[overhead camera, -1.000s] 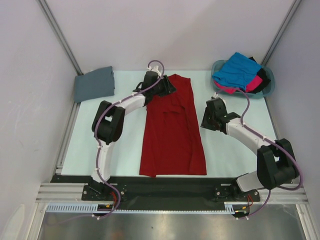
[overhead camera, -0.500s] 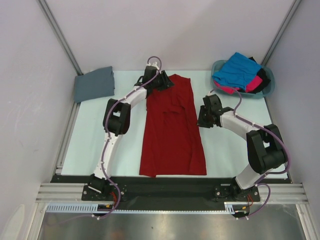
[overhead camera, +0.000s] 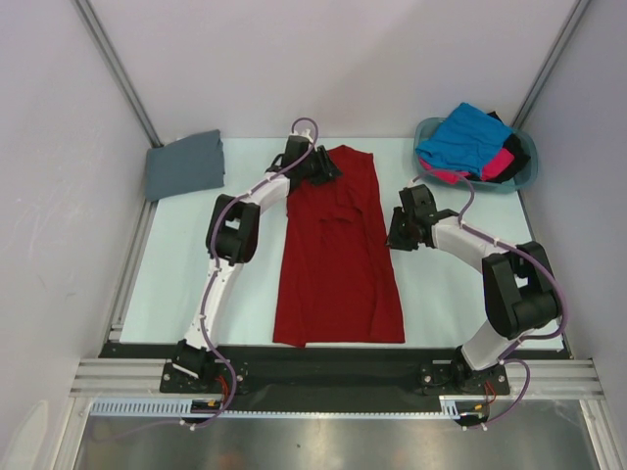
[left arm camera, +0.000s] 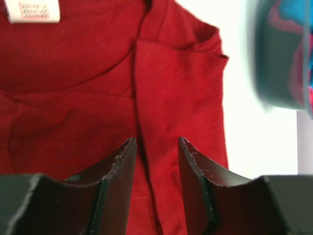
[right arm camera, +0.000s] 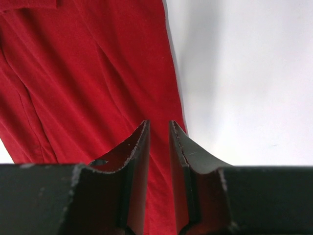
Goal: Fold and stack the t-shirts
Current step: Fold the tshirt
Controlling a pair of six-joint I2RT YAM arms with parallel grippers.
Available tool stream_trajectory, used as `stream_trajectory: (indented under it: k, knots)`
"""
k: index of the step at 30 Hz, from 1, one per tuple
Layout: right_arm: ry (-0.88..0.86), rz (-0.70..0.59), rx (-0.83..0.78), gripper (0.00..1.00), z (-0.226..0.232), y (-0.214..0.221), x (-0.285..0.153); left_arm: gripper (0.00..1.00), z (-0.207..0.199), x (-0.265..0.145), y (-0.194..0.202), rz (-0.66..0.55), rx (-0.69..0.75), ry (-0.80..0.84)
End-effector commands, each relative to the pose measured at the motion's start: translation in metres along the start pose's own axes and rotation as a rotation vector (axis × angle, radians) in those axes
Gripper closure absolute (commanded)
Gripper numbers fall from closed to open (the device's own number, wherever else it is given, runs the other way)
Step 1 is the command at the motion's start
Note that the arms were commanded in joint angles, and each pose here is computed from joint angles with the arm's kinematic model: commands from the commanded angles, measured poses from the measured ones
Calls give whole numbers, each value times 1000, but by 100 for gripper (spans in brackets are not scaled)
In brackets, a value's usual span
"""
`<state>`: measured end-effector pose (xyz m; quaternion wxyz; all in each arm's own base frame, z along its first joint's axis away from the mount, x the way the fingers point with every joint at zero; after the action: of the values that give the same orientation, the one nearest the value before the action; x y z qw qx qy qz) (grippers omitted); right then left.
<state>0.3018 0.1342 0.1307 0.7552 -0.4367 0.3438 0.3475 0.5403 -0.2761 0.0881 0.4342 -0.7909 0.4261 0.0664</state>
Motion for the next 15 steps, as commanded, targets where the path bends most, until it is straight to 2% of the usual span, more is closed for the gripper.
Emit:
stream_trajectory:
  k: [1,6,13,15]
  knots:
    - [-35,-26,-8,73,7,-11,-1,55,-10,1,-13,-43,10,19]
    - [-34,-21,-1,73,4,-12,0,55,-9,7,-6,-33,9,9]
    - [-33,-9,7,74,1,-10,3,75,-21,15,-2,-28,19,44]
    - [-32,-2,9,74,0,-9,3,75,-24,18,0,-20,19,46]
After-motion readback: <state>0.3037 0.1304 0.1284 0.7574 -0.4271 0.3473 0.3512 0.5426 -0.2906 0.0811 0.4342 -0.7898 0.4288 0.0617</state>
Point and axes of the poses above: each gripper's point midway between its finger pads, its own x axis out along the fingers, its own z axis along the line the jaws close on, y = z × x, the point moved 9 cm from there along -x, back along the fingers, and after that the axes turned 7 degrees about x, right-handed, at the moved point
